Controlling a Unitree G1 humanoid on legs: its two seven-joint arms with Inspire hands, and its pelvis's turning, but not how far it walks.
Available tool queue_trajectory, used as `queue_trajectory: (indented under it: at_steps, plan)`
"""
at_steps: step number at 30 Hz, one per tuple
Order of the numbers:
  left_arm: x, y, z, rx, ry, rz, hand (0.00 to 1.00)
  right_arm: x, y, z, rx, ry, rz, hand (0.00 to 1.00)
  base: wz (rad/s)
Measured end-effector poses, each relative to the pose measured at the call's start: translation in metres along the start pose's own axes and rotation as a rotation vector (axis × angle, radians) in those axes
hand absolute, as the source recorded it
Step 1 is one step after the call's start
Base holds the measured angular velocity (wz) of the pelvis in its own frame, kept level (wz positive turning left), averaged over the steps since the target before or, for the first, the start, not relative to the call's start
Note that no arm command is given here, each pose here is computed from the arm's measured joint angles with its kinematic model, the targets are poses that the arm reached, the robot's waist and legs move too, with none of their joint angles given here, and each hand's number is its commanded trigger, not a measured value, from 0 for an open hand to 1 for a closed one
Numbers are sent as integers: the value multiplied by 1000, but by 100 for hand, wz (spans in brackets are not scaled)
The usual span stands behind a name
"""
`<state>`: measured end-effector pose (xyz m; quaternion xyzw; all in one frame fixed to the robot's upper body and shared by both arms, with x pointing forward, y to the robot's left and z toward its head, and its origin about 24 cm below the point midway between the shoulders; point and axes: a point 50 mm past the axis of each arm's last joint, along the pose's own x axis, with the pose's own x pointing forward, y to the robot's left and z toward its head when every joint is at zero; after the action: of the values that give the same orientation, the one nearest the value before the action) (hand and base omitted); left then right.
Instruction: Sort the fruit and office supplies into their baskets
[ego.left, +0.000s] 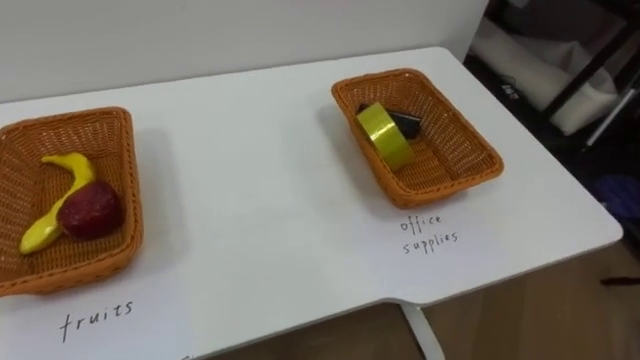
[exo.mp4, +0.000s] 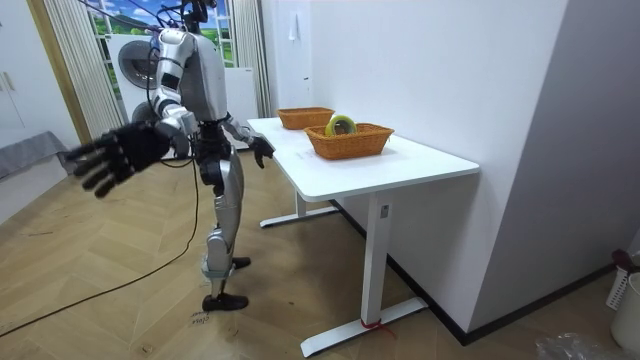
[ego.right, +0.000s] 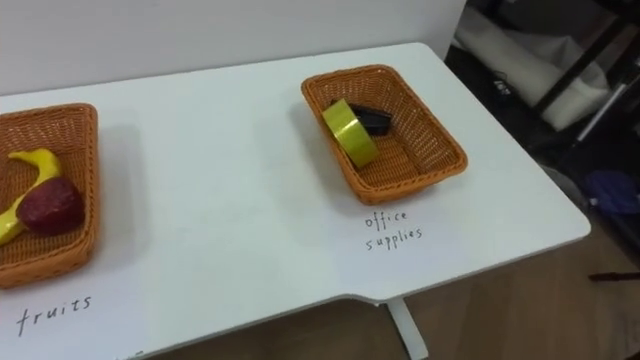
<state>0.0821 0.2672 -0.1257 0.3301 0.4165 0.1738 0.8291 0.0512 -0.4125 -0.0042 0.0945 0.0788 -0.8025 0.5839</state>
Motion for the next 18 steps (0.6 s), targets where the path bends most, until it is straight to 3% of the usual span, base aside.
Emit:
queue_trajectory:
  at_steps: [4, 10, 13, 18]
  plan:
    - [-5, -12, -7, -16, 49, -34, 0, -12, -53, -74, -240, 201, -126, 0, 0]
    - [-16, -24, -20, -24, 108, -79, 0, -40, -108, -135, -511, 424, -152, 0, -1]
    - [-17, -24, -25, -27, 134, -90, 0, -47, -112, -145, -574, 471, -102, 0, 4]
    - [-20, -28, -35, -39, 196, -106, 0, -67, -115, -170, -753, 596, 127, 0, 0]
